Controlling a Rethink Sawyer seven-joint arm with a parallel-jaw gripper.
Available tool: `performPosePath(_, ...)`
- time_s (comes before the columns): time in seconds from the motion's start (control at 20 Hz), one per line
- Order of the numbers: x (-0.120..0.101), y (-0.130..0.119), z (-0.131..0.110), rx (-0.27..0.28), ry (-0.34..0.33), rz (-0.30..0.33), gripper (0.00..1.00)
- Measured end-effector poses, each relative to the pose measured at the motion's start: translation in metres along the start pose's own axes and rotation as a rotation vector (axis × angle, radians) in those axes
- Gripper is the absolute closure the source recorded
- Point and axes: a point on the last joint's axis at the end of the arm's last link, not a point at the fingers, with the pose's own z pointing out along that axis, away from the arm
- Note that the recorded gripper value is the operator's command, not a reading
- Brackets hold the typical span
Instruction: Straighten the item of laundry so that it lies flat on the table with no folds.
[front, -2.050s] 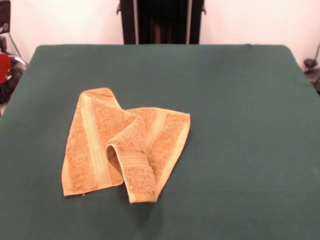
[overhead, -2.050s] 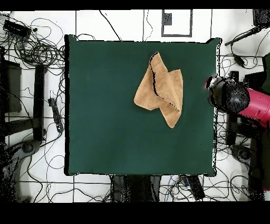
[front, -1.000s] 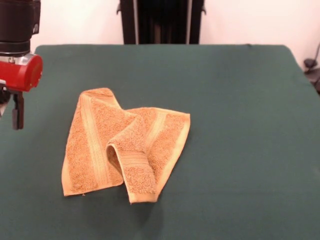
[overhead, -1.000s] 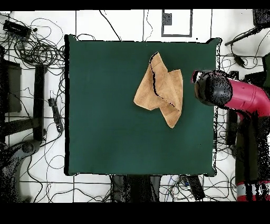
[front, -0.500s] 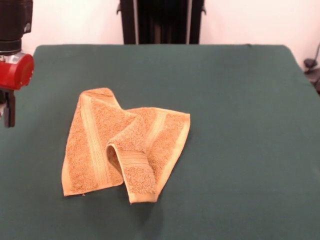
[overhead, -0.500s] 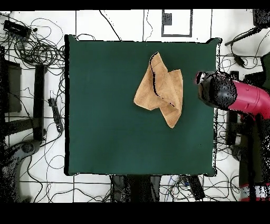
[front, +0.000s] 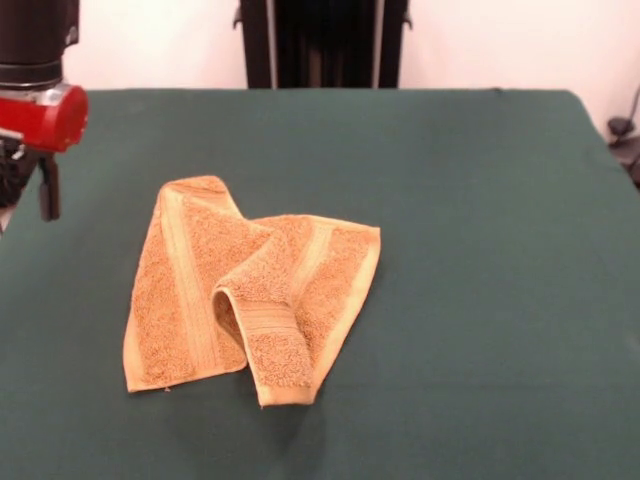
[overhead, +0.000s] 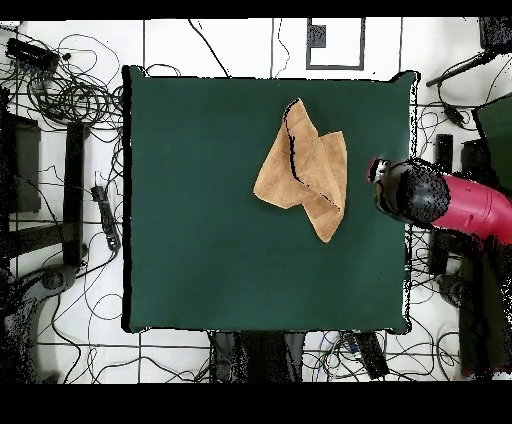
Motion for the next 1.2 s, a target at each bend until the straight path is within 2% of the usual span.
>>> performPosePath(0.55,0.044,0.026,-0.002,-0.016,0.072,-0.064,0.0)
performPosePath(1.2,0.076,0.056,0.0,-0.027,0.12,-0.142,0.0)
